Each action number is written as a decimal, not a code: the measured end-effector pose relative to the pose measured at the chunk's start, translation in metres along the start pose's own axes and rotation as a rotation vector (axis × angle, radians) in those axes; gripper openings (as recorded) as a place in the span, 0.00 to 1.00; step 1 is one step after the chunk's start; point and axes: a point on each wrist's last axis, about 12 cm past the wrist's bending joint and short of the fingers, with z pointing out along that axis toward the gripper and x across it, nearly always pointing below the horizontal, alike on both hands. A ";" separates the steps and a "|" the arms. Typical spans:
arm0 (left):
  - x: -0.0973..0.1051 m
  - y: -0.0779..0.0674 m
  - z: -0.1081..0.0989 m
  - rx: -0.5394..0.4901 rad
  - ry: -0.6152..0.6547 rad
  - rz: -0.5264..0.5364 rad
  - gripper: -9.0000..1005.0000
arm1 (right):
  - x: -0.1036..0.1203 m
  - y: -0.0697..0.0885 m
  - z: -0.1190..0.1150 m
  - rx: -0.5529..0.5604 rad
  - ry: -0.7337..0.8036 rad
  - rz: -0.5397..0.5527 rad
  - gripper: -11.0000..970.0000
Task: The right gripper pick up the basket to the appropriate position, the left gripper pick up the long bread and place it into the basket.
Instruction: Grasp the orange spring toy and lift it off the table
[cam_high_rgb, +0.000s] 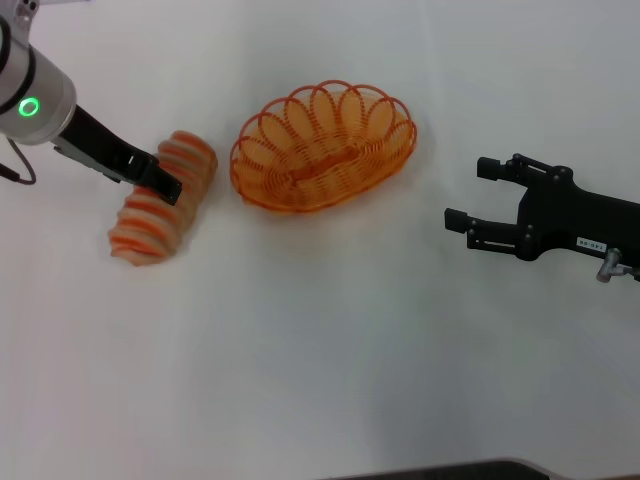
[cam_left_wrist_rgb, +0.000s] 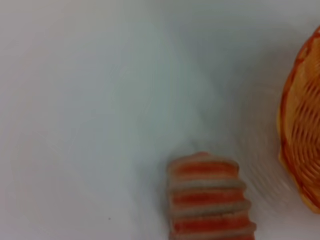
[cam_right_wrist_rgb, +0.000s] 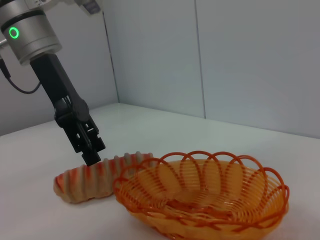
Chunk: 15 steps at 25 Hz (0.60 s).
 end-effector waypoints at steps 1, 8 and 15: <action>0.000 0.000 0.000 -0.001 -0.001 -0.013 0.77 | 0.000 0.000 0.000 0.000 0.001 0.000 0.92; 0.001 0.000 0.004 0.010 0.004 -0.081 0.77 | -0.001 -0.001 0.002 -0.003 0.000 -0.004 0.92; 0.004 0.001 0.013 0.010 0.012 -0.101 0.77 | -0.002 -0.001 0.003 -0.009 0.004 -0.010 0.92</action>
